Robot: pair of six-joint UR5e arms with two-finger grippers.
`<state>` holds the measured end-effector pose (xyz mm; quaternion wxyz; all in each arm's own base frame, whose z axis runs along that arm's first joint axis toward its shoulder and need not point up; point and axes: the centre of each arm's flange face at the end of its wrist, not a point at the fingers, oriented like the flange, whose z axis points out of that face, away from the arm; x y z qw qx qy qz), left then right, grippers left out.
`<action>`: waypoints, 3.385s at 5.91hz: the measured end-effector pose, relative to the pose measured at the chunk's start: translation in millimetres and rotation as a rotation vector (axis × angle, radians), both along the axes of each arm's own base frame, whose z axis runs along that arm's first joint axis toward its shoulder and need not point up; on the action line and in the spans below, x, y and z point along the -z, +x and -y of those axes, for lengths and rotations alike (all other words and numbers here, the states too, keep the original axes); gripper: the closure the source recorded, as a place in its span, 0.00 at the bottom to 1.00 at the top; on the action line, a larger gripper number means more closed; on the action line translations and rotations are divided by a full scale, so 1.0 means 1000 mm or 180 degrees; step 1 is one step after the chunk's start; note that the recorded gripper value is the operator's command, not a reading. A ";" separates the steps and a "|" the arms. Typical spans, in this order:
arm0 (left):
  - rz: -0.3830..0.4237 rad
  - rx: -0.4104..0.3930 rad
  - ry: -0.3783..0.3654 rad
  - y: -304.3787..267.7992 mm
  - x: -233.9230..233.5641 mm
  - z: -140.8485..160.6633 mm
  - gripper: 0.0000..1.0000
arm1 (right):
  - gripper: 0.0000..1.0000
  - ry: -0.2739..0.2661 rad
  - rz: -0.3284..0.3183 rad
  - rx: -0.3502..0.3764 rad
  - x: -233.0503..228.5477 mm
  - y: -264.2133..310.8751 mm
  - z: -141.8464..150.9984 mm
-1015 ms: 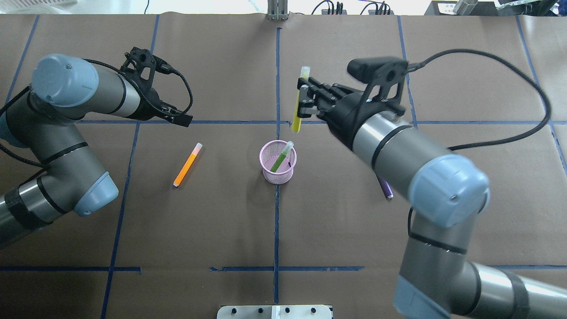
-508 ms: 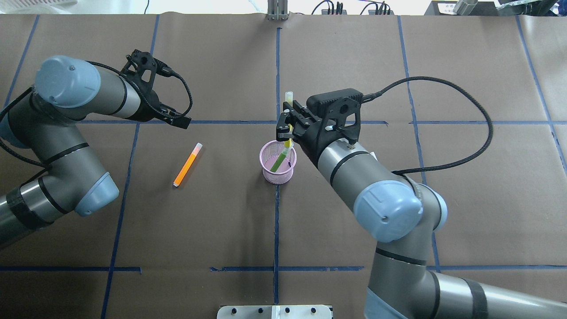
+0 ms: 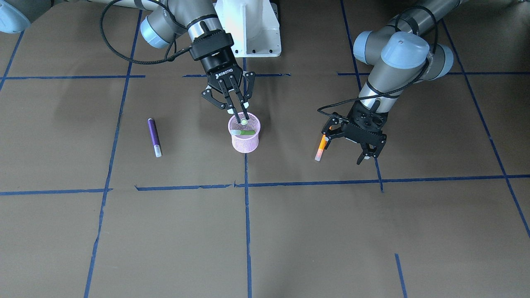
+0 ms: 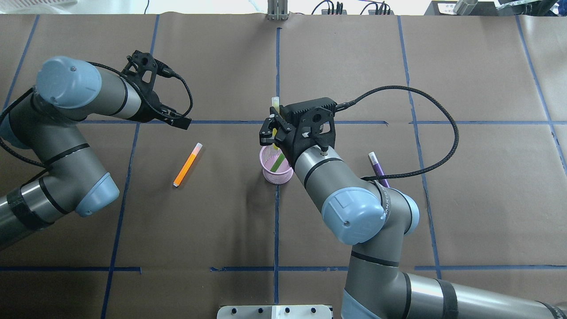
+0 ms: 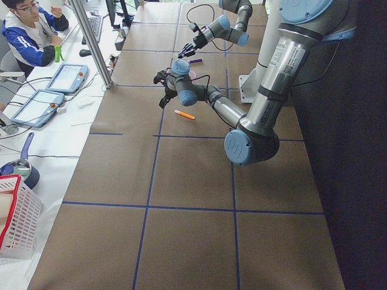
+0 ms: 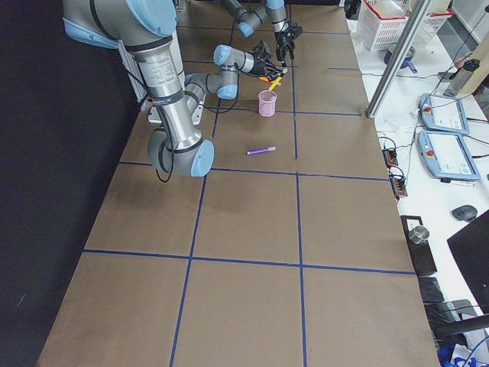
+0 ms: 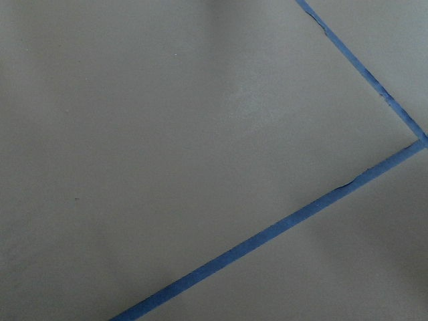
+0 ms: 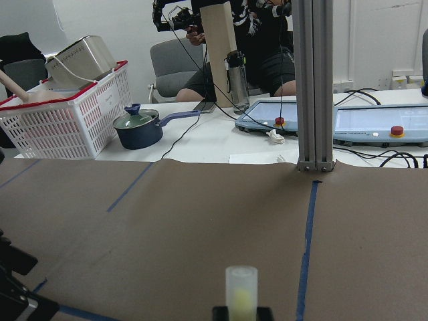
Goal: Collect pens into pen holder
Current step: 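Lower the yellow highlighter into the holder and open the right gripper, then raise the right gripper toward the purple pen while the left moves over the orange pen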
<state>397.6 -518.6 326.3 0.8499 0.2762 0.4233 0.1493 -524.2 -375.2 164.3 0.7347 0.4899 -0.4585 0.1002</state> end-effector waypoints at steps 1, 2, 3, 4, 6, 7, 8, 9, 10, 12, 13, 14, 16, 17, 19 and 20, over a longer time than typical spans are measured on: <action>0.0002 0.0001 -0.0001 0.000 0.000 0.000 0.00 | 1.00 -0.0013 -0.0052 0.0019 -0.006 -0.010 -0.005; 0.0006 0.0003 -0.0004 0.000 -0.001 0.000 0.00 | 1.00 -0.0026 -0.0111 0.0038 -0.014 -0.020 -0.010; 0.0013 0.0002 -0.0009 0.001 -0.002 0.000 0.00 | 0.97 -0.0039 -0.0167 0.0055 -0.022 -0.028 -0.013; 0.0021 -0.0002 -0.0016 0.002 -0.004 0.000 0.00 | 0.28 -0.0048 -0.0214 0.0066 -0.029 -0.032 -0.015; 0.0037 -0.0009 -0.0028 0.003 -0.009 0.000 0.00 | 0.00 -0.0053 -0.0248 0.0073 -0.034 -0.035 -0.017; 0.0038 -0.0012 -0.0029 0.004 -0.009 0.000 0.00 | 0.00 -0.0050 -0.0241 0.0067 -0.033 -0.035 -0.017; 0.0032 -0.0017 -0.0025 0.005 -0.007 0.000 0.00 | 0.00 -0.0042 -0.0189 0.0063 -0.026 -0.032 -0.017; 0.0028 -0.0026 -0.0024 0.007 -0.004 -0.001 0.00 | 0.00 -0.0040 -0.0091 0.0118 -0.014 -0.024 -0.015; 0.0045 -0.0062 -0.0065 0.010 -0.003 -0.001 0.00 | 0.00 -0.0076 -0.0041 0.0217 -0.010 -0.013 -0.005; 0.0206 -0.0151 -0.0268 0.027 0.015 0.000 0.00 | 0.00 -0.0524 -0.0144 0.0474 -0.016 0.021 0.036; 0.0252 -0.0212 -0.0327 0.040 0.022 -0.006 0.00 | 0.00 -0.0959 -0.0415 0.0681 -0.017 0.057 0.060; 0.0280 -0.0271 -0.0370 0.054 0.022 -0.014 0.00 | 0.00 -0.1514 -0.0661 0.0919 -0.028 0.092 0.082; 0.0376 -0.0359 -0.0454 0.078 0.008 -0.022 0.00 | 0.00 -0.2357 -0.0761 0.1314 -0.055 0.140 0.107; 0.0418 -0.0375 -0.0493 0.084 0.001 -0.021 0.01 | 0.00 -0.2475 -0.0771 0.1356 -0.063 0.146 0.109; 0.0475 -0.0387 -0.0556 0.095 -0.009 -0.018 0.03 | 0.00 -0.2535 -0.0778 0.1369 -0.069 0.146 0.108; 0.0488 -0.0397 -0.0574 0.100 -0.010 -0.019 0.15 | 0.00 -0.2542 -0.0773 0.1365 -0.069 0.146 0.108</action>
